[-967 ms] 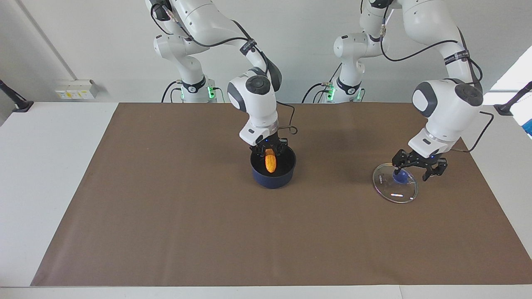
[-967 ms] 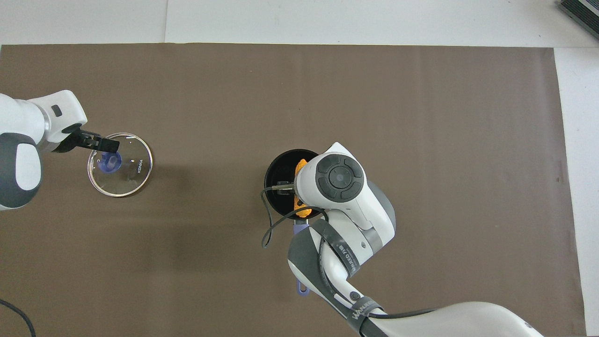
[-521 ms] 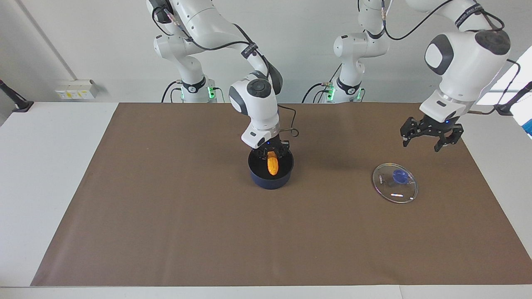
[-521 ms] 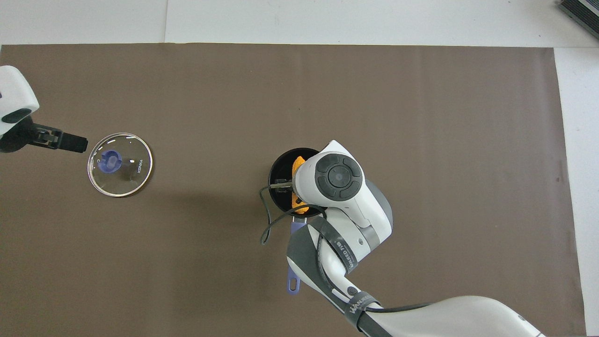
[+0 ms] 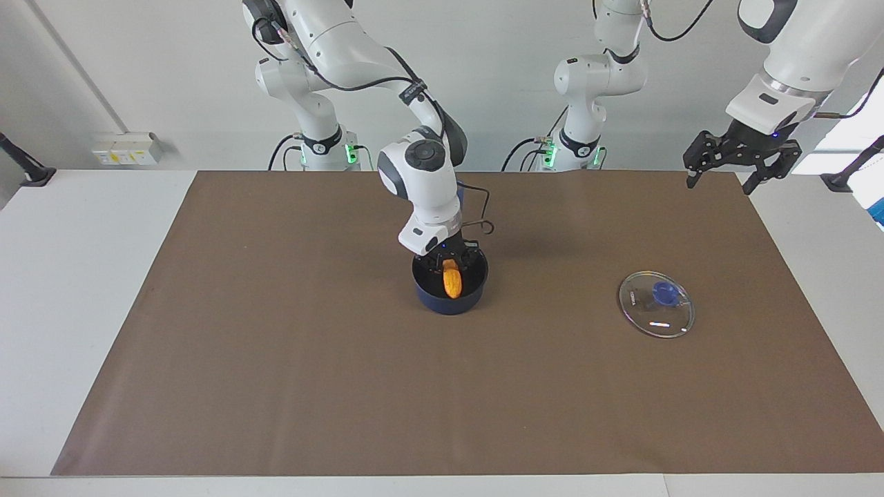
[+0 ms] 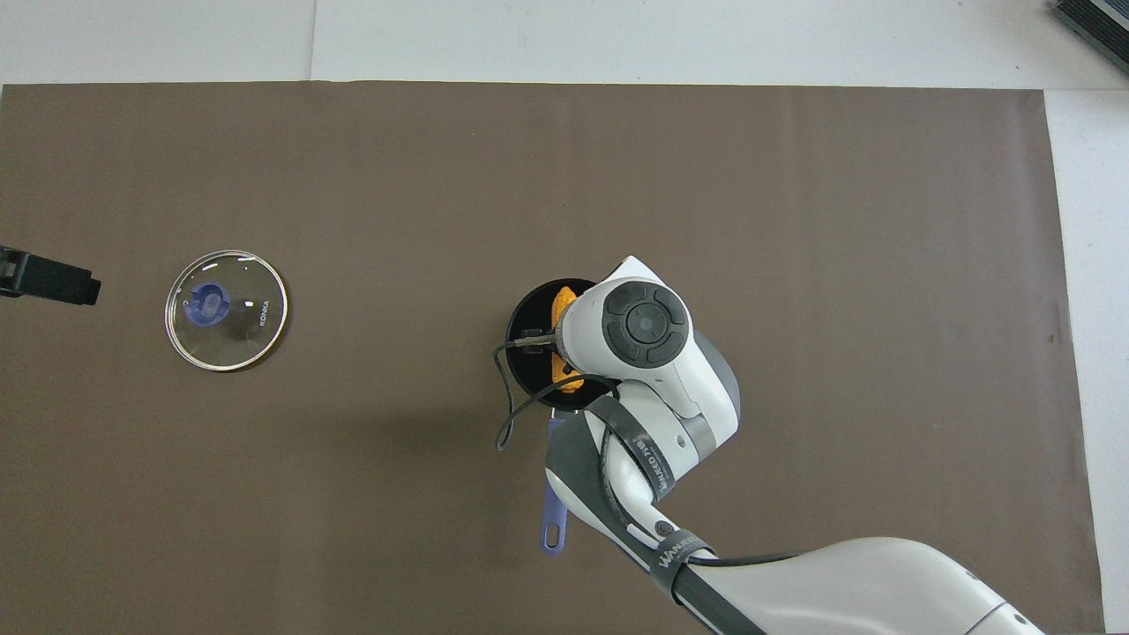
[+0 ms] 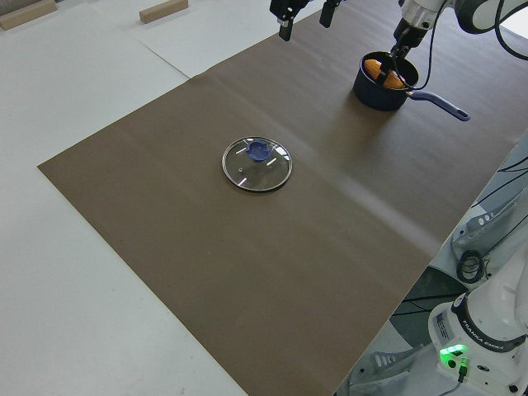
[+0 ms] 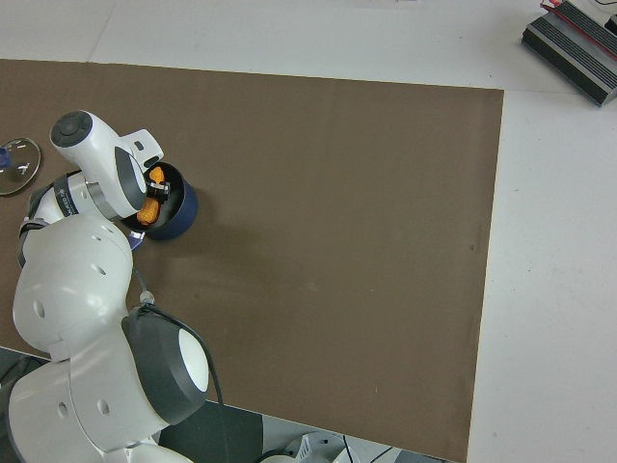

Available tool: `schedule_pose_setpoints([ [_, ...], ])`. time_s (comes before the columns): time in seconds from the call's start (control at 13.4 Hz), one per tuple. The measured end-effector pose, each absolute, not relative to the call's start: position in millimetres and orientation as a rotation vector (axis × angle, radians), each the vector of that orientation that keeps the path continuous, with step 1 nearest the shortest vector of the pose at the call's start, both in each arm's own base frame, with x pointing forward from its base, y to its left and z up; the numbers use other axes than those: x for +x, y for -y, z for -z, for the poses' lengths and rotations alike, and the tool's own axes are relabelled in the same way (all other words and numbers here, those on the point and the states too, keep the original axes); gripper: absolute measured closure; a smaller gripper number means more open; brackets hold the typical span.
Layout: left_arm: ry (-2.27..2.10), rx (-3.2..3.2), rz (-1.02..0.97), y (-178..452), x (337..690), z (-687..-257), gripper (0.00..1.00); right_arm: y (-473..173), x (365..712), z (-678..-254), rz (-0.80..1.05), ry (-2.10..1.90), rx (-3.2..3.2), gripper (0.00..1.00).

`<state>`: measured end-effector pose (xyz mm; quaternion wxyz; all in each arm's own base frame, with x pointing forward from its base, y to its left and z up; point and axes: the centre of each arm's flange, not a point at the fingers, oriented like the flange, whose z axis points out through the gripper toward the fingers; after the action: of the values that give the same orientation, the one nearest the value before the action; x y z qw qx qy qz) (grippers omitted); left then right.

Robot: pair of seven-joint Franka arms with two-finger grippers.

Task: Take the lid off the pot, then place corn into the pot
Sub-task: 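Lower the corn into the pot and open the right gripper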

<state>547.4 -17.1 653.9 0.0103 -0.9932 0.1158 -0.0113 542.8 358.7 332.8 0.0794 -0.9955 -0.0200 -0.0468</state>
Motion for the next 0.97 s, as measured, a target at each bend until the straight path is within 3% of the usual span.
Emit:
schedule_pose_setpoints([
  [0.3,-0.306,-3.104,0.055,19.1,539.0,-665.5,0.00,-360.2,544.8,-334.6,0.163,0.058,-2.966,0.07],
  [0.37,-0.303,-3.104,0.055,19.0,539.1,-665.3,0.00,-360.7,545.5,-337.8,0.171,0.058,-2.963,0.00],
  [0.67,-0.292,-3.105,0.055,17.4,539.2,-665.4,0.00,-339.6,551.5,-393.9,0.203,0.021,-2.982,0.00],
  [0.97,-0.288,-3.106,0.056,15.9,539.1,-665.6,0.00,-258.9,557.8,-479.0,0.226,-0.151,-3.040,0.00],
])
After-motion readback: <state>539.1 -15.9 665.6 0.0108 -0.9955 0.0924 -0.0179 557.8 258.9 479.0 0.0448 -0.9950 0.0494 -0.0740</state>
